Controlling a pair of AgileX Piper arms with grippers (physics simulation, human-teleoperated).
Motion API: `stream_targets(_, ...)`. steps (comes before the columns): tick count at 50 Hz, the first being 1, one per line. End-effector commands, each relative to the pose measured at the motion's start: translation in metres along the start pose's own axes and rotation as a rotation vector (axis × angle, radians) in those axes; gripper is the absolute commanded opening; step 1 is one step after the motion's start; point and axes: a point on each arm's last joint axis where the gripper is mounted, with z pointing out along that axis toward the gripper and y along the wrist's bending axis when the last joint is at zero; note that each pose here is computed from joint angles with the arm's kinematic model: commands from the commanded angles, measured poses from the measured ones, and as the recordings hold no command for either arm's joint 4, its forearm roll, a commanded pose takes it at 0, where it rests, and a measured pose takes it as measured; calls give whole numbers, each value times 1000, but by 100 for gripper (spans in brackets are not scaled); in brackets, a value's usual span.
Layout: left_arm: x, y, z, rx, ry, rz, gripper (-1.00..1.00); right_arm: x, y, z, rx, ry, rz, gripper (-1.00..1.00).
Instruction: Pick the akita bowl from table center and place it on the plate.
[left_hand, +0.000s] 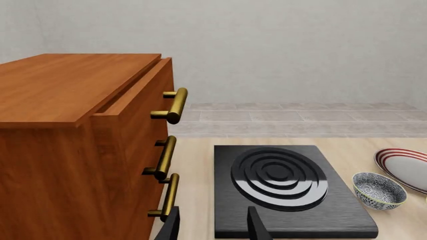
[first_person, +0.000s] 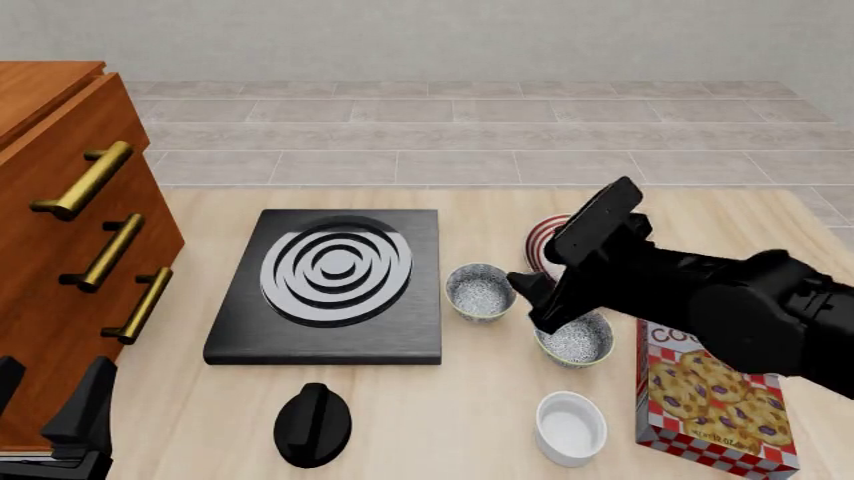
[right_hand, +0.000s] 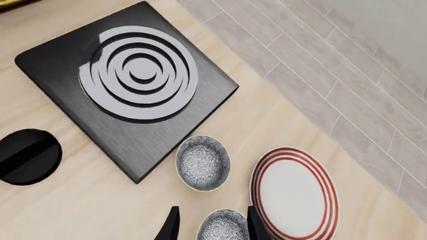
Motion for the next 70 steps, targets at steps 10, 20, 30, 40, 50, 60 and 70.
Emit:
stream_targets(10, 0, 0, 0, 0, 0, 0, 100, -11, 21, 56, -114, 97, -187, 100)
stream_targets(20, 0, 0, 0, 0, 0, 0, 100, -3, 31, 73, -161, 149, -278, 100)
stream_targets(30, 0, 0, 0, 0, 0, 0, 100, 6, 22, 88, -149, 174, -332, 100)
stream_targets(40, 0, 0, 0, 0, 0, 0, 100, 17, 21, 101, -160, 204, -377, 100)
stream_targets(50, 0, 0, 0, 0, 0, 0, 100, 22, 30, 111, -189, 218, -411, 100)
stream_targets(60, 0, 0, 0, 0, 0, 0, 100, 30, 29, 123, -199, 244, -427, 100)
stream_targets(70, 0, 0, 0, 0, 0, 0, 100, 37, 26, 132, -206, 267, -451, 100)
